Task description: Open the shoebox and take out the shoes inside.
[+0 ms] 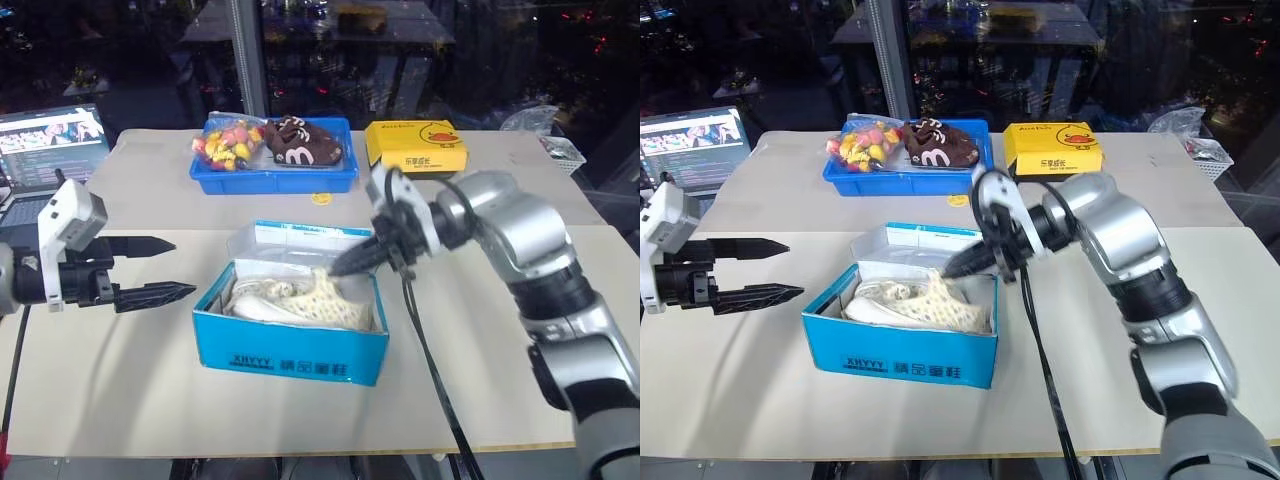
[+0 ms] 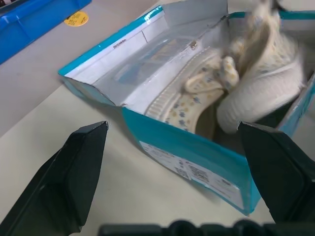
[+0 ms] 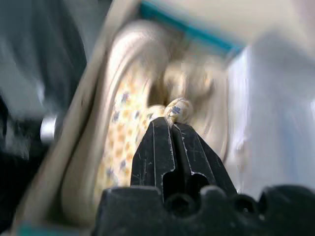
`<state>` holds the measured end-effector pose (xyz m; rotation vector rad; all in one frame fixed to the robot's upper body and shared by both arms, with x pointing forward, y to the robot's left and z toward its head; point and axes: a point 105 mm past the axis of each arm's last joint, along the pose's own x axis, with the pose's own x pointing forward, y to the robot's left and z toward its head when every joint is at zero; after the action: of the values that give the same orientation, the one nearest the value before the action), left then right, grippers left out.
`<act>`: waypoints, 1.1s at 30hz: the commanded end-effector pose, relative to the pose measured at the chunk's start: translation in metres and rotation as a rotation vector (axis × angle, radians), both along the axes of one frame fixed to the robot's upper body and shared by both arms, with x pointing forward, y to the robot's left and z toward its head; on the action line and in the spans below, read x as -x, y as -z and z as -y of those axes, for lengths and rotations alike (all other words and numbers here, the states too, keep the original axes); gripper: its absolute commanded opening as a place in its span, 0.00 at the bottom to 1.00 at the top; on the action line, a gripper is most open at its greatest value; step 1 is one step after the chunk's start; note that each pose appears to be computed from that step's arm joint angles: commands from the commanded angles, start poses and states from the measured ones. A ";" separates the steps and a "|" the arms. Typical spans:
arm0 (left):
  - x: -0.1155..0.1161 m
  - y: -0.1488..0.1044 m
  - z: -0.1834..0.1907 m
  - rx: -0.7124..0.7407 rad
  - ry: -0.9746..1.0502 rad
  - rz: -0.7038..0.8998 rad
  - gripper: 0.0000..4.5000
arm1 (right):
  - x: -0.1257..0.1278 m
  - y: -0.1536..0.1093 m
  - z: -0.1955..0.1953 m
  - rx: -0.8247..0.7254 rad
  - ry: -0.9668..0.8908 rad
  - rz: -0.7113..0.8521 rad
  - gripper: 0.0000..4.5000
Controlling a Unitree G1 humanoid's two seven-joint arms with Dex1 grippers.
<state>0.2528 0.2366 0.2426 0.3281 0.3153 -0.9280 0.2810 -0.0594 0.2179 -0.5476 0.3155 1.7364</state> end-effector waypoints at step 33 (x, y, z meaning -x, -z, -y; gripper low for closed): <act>-0.009 -0.006 0.005 -0.041 0.046 0.045 1.00 | -0.011 -0.094 -0.007 -0.560 0.181 -0.218 0.00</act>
<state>0.2623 0.2329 0.2411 0.3609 0.3157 -0.9539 0.3028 -0.0437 0.2831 0.0939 0.1298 1.5802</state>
